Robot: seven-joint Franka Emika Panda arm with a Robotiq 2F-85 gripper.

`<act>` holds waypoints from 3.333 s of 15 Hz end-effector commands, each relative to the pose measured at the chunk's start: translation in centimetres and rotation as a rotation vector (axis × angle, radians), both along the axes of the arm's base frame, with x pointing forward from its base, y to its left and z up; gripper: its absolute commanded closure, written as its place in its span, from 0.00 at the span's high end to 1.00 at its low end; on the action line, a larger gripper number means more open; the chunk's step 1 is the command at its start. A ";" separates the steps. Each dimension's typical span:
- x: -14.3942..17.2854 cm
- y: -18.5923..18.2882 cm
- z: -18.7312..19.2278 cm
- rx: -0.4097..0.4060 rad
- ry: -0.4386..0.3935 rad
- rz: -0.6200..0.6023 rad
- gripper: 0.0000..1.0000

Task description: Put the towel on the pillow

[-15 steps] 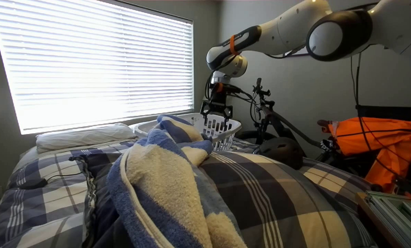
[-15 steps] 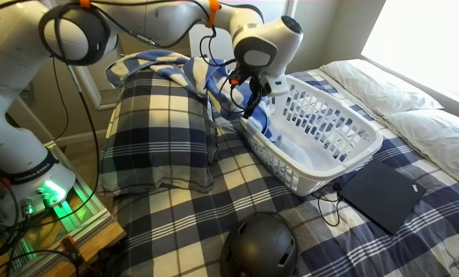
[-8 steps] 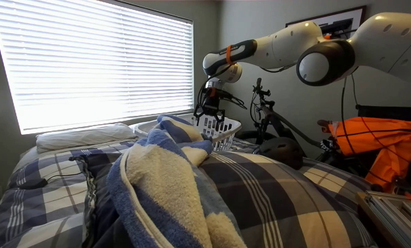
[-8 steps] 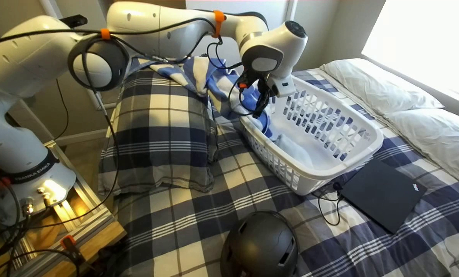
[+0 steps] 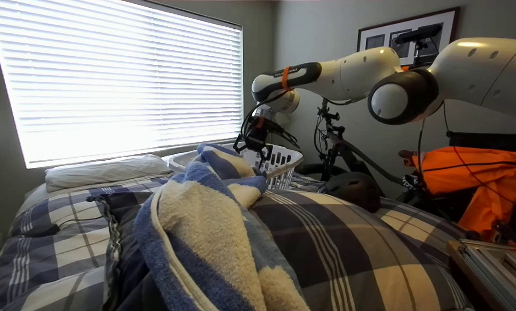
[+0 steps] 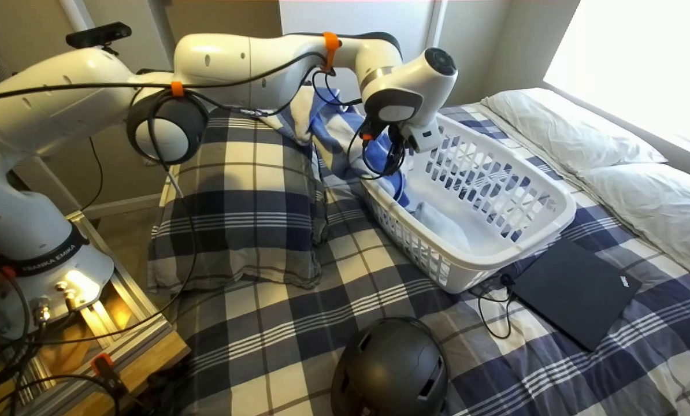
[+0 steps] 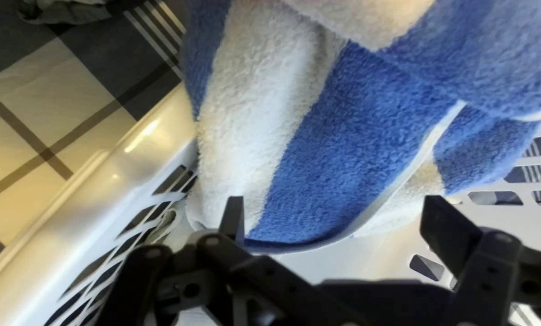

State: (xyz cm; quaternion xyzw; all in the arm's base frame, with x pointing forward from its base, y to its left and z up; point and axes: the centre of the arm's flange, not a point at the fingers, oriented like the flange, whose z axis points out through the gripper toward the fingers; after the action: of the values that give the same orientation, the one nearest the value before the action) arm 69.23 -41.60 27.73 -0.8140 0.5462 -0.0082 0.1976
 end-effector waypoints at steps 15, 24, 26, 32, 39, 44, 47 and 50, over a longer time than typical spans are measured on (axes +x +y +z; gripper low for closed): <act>8.6 -0.2 -5.1 0.032 0.024 0.109 0.28; 5.5 1.6 6.9 0.115 -0.073 0.128 0.01; 3.8 4.4 10.8 0.213 -0.042 0.194 0.01; -0.8 13.6 19.0 0.387 0.051 0.446 0.01; -3.3 15.7 19.5 0.471 0.124 0.531 0.05; -3.5 15.4 19.4 0.486 0.127 0.531 0.01; -3.1 21.0 19.2 0.619 0.164 0.609 0.01; -3.8 28.5 19.6 0.739 0.232 0.679 0.01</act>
State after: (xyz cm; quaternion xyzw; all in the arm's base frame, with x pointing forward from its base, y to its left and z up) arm 67.08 -20.29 46.60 -0.8419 0.2627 0.2824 0.3774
